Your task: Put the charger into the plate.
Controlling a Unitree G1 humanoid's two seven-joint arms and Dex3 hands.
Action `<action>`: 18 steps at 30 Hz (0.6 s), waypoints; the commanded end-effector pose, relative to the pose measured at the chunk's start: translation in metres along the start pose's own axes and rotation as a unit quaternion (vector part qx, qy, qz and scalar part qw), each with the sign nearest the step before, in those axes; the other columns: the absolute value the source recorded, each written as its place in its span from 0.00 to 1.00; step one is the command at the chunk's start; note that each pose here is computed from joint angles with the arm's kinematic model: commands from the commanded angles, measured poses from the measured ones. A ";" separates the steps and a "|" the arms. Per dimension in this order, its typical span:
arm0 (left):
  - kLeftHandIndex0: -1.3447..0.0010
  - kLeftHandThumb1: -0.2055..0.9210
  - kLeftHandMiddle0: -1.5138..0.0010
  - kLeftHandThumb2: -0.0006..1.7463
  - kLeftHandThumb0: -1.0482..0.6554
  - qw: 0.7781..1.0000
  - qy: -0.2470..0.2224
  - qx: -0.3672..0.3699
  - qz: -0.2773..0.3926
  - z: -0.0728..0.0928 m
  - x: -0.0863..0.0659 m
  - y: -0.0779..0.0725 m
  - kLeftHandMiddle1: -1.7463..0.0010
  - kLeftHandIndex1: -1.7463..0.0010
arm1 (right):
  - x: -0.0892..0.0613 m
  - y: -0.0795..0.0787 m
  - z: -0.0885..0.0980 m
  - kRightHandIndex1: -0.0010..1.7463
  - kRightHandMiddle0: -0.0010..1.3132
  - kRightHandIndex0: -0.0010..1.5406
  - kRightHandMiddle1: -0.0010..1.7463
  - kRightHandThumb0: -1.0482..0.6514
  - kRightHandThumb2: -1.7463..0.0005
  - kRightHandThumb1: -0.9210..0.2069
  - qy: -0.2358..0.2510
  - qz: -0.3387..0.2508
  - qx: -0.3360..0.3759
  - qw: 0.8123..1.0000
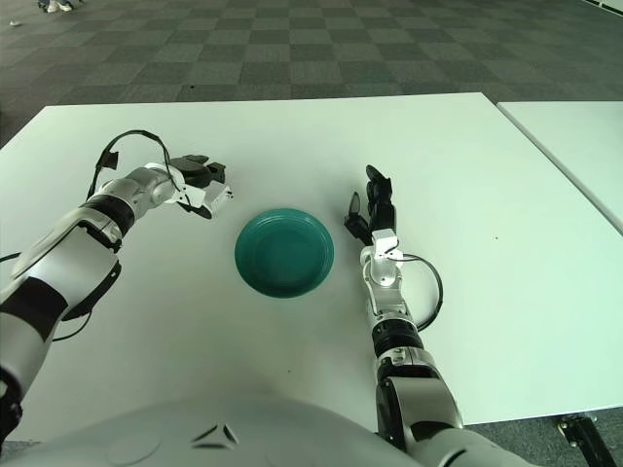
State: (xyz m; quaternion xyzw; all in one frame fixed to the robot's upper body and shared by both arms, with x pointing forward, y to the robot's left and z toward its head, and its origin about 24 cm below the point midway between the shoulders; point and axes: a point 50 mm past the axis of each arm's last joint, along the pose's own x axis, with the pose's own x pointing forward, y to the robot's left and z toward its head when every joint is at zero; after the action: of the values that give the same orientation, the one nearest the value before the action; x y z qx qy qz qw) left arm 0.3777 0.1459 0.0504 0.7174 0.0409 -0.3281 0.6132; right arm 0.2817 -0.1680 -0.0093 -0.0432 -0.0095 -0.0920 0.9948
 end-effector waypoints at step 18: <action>0.91 0.89 0.90 0.12 0.23 0.993 0.046 -0.110 -0.023 0.009 0.004 -0.058 0.36 0.10 | -0.065 -0.021 -0.075 0.00 0.00 0.09 0.31 0.17 0.47 0.00 0.206 -0.013 -0.034 0.978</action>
State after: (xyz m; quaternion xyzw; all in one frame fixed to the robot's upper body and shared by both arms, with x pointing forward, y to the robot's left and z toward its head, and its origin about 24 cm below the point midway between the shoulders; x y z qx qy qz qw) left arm 0.3737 0.1440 0.0375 0.6733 0.0639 -0.2876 0.6781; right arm 0.2803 -0.1727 -0.0096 -0.0500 -0.0049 -0.0906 0.9946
